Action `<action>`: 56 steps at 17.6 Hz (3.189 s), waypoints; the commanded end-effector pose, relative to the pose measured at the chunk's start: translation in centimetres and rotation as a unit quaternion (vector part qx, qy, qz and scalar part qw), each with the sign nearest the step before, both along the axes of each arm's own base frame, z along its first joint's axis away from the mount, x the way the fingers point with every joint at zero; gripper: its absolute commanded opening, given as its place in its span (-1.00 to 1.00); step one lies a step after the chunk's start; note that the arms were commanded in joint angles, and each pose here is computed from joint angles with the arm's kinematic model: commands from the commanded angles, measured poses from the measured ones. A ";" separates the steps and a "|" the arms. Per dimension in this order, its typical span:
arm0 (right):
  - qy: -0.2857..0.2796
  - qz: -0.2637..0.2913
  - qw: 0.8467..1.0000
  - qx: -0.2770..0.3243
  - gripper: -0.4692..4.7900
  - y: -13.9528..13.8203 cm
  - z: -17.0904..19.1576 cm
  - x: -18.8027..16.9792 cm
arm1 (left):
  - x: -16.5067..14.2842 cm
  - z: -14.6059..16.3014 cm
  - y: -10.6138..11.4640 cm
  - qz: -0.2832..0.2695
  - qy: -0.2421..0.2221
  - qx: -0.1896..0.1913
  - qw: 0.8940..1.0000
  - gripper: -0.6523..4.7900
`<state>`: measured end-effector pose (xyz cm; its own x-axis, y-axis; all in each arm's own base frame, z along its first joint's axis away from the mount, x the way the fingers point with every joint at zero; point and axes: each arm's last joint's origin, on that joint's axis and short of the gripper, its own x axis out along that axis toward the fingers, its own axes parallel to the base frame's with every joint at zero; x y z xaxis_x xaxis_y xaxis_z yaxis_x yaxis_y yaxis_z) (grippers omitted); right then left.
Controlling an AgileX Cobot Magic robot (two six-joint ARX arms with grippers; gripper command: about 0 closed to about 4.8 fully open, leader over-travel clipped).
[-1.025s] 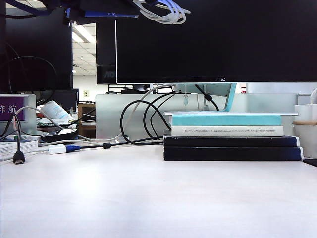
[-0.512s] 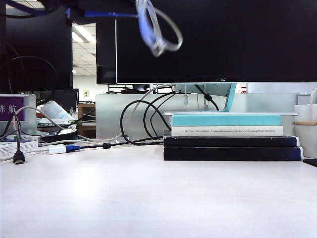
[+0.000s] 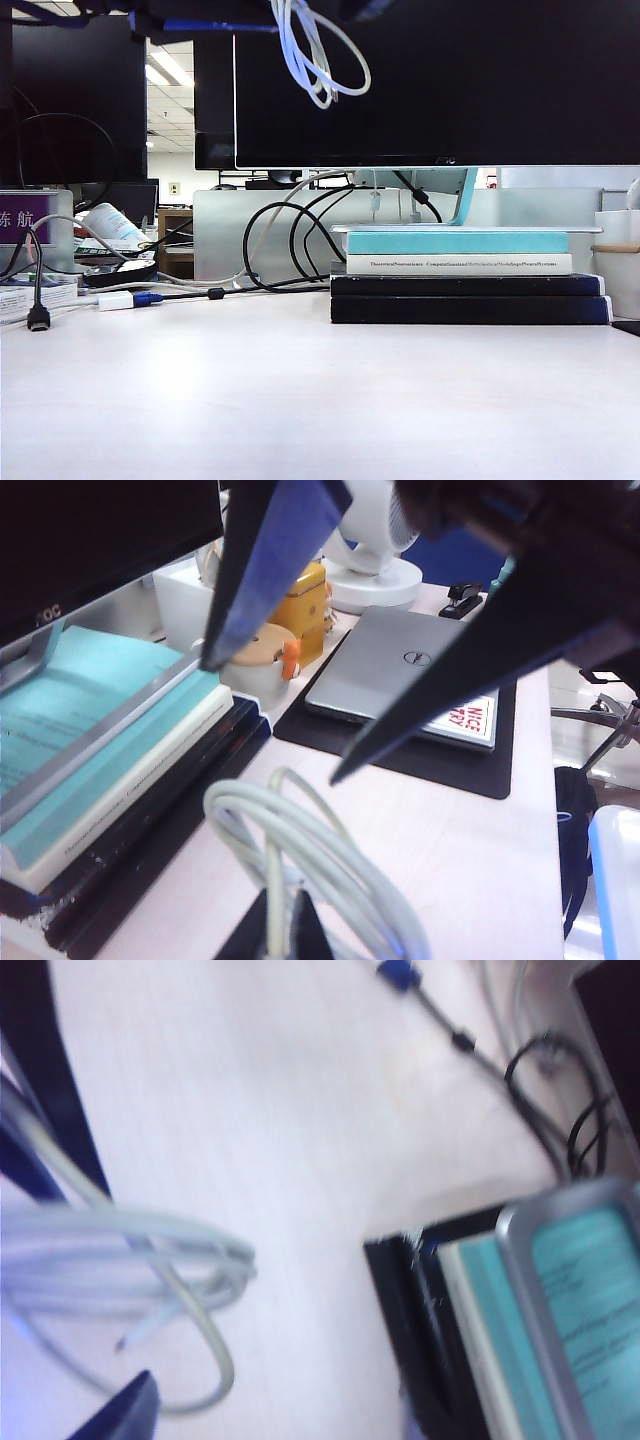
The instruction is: Unfold the white charging cable into a straight cable.
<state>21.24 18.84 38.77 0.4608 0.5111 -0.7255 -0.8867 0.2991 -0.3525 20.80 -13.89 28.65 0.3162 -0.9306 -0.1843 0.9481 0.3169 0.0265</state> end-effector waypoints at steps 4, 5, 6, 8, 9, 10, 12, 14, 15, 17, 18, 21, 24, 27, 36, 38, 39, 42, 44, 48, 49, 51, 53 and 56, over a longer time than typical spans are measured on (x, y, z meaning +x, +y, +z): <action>0.010 0.022 0.999 0.023 0.07 0.1 0.3 -0.2 | -0.2 0.9 -0.1 -0.033 -0.016 -0.027 0.999 -0.78; 0.016 0.033 0.999 0.032 0.06 0.2 0.3 -0.2 | -0.2 1.0 -0.1 -0.033 -0.019 -0.032 0.999 -0.78; 0.016 0.034 0.999 0.034 -0.09 0.2 0.4 -0.2 | -0.2 1.1 -0.1 -0.033 -0.021 -0.035 0.999 -0.78; 0.016 0.034 0.999 0.034 -0.28 0.2 0.3 -0.3 | -0.2 1.1 -0.1 -0.032 -0.019 -0.037 0.999 -0.78; 0.016 0.034 0.999 0.034 -0.28 0.2 0.4 -0.2 | -0.2 1.1 -0.1 -0.032 -0.019 -0.037 0.999 -0.78; 0.016 0.034 0.999 0.034 -0.28 0.2 0.3 -0.3 | -0.2 1.1 -0.1 -0.032 -0.019 -0.037 0.999 -0.78; 0.016 0.034 0.999 0.034 -0.70 0.2 0.3 -0.3 | -0.2 1.1 -0.1 -0.032 -0.019 -0.037 0.999 -0.78; 0.016 0.034 0.999 0.034 -0.79 0.2 0.3 -0.3 | -0.1 1.1 -0.1 -0.019 -0.020 -0.035 0.999 -0.78; 0.016 0.034 0.999 0.034 -0.83 0.2 0.4 -0.2 | -0.1 1.1 -0.1 -0.019 -0.020 -0.035 0.999 -0.78; 0.016 0.034 0.999 0.034 -0.82 0.2 0.4 -0.2 | -0.1 1.1 -0.1 -0.021 -0.022 -0.035 0.999 -0.39; 0.016 0.034 0.999 0.034 -0.82 0.2 0.4 -0.2 | -0.1 1.1 -0.1 -0.021 -0.022 -0.035 0.999 0.62; 0.016 0.034 0.999 0.034 -0.82 0.2 0.4 -0.2 | 0.0 1.1 -0.1 -0.005 -0.008 -0.038 0.999 1.00; 0.013 0.032 0.999 0.032 -0.82 0.2 0.4 -0.2 | -0.2 1.1 -0.1 -0.023 0.029 -0.051 0.998 1.00; -0.001 0.013 1.000 0.018 -0.82 0.1 0.4 -0.1 | -0.3 1.1 -0.1 -0.036 0.067 -0.064 0.995 1.00; -0.078 -0.033 0.994 0.073 -0.82 0.8 1.7 1.0 | 0.6 1.1 0.2 0.136 0.107 -0.085 0.981 1.00; -0.083 -0.038 0.993 0.073 -0.82 1.0 1.6 1.3 | 0.8 1.3 0.4 0.176 0.090 -0.092 0.976 1.00; -0.079 -0.044 0.993 0.075 -0.82 1.0 1.5 1.4 | 0.9 1.6 0.4 0.189 0.078 -0.100 0.974 1.00; -0.068 -0.054 0.993 0.085 -0.82 1.7 1.0 1.9 | 0.5 2.2 -0.5 0.183 0.041 -0.118 0.975 1.00; -0.074 -0.052 0.992 0.090 -0.83 2.0 0.9 2.3 | -0.2 2.1 -1.6 0.181 0.025 -0.105 0.977 1.00; -0.079 -0.057 0.991 0.091 -0.83 2.0 1.0 2.3 | -0.1 1.5 -1.8 0.224 0.033 -0.084 0.970 1.00; -0.082 -0.062 0.991 0.088 -0.83 2.0 1.0 2.4 | -0.1 1.5 -1.8 0.233 0.032 -0.082 0.969 1.00; -0.083 -0.062 0.991 0.087 -0.82 2.0 1.0 2.3 | -0.1 1.6 -1.8 0.234 0.028 -0.086 0.968 1.00; -0.083 -0.063 0.991 0.088 -0.82 2.0 1.0 2.3 | -0.1 1.6 -1.8 0.231 0.025 -0.089 0.969 0.87; -0.087 -0.061 0.990 0.094 -0.82 2.1 1.1 2.4 | -0.1 1.8 -1.9 0.229 0.020 -0.096 0.968 0.39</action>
